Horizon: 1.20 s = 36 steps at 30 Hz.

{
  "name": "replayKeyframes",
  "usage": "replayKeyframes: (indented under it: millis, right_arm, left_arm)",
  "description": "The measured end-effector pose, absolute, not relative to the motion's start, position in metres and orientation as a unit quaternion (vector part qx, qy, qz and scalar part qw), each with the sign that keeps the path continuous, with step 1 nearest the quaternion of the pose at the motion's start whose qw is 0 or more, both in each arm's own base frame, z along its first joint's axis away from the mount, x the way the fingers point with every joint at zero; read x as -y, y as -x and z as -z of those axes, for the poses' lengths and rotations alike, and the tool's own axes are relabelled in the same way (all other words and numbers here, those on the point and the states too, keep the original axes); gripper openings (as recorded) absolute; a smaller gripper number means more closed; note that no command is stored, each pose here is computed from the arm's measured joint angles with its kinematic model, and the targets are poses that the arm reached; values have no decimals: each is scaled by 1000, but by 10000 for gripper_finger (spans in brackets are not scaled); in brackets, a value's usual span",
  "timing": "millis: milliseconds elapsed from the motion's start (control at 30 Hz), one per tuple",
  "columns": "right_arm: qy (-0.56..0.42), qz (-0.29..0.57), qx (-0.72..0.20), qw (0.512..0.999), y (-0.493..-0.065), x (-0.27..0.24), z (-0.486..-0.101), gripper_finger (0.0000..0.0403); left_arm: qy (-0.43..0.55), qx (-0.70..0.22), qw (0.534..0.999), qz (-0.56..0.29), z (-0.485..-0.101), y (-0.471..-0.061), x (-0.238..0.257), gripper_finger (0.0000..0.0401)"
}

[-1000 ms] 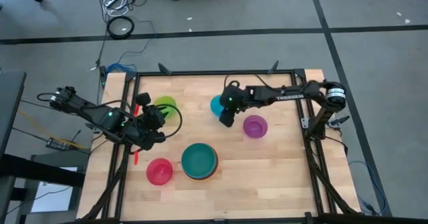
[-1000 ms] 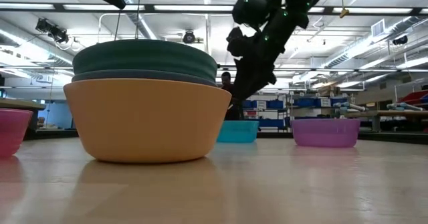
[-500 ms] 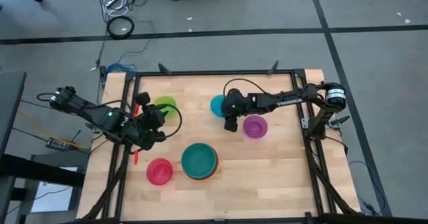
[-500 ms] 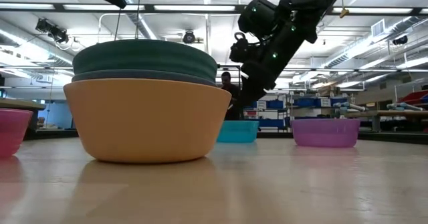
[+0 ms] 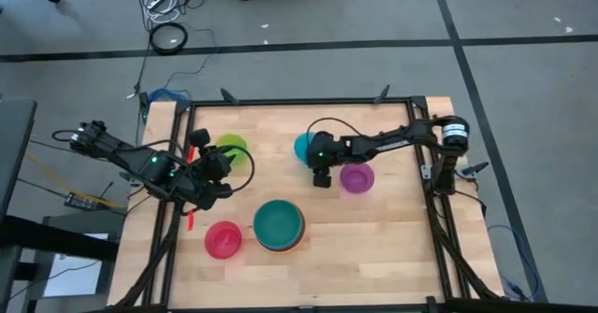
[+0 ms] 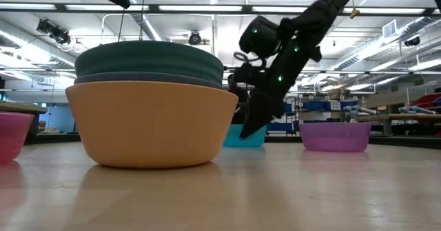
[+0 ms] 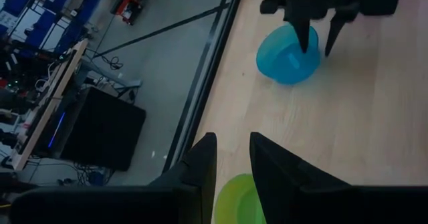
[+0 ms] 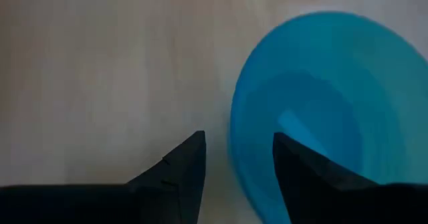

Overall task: Nest bowls inside each other
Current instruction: Stack the light blue bowl on top of the green bowl

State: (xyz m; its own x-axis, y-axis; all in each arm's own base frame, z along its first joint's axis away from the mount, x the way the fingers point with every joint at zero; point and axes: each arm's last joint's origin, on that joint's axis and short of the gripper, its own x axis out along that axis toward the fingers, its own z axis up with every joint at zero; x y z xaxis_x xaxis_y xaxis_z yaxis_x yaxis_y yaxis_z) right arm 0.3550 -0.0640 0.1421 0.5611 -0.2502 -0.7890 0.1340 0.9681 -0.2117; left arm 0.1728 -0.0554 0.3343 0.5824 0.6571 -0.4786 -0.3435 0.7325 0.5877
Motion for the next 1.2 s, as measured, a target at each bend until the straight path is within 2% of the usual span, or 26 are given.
replayKeyframes:
  millis: [133, 200, 300, 400, 433, 533, 633, 933, 1033, 1200]
  right_arm:
    - [65, 120, -456, 879, -359, 65, -132, 156]
    - [65, 121, -457, 879, -359, 66, -132, 141]
    - [77, 127, -451, 880, -359, 66, -138, 93]
    - [93, 113, -442, 885, -360, 64, -146, 22]
    - [100, 109, -440, 886, -361, 62, -150, 12]
    - [113, 103, -421, 894, -368, 51, -165, 7]
    - [117, 61, -389, 912, -378, 31, -187, 2]
    - [164, -80, -312, 933, -398, -70, -250, 1]
    - [173, -98, -321, 926, -396, -84, -262, 1]
    - [144, -137, -335, 921, -394, -86, -260, 0]
  left_arm:
    - [-222, -353, 861, -291, -334, -173, 55, 99]
    - [-223, -352, 861, -291, -334, -173, 55, 99]
    - [-225, -350, 860, -295, -335, -173, 55, 99]
    - [-227, -349, 859, -298, -335, -173, 55, 99]
    - [-227, -349, 859, -298, -335, -173, 55, 99]
    - [-225, -348, 860, -299, -335, -173, 55, 99]
    - [-224, -348, 859, -301, -335, -172, 55, 99]
    - [-238, -360, 839, -332, -333, -168, 47, 99]
    - [-236, -365, 834, -341, -333, -168, 43, 99]
    - [-231, -369, 827, -354, -333, -169, 38, 99]
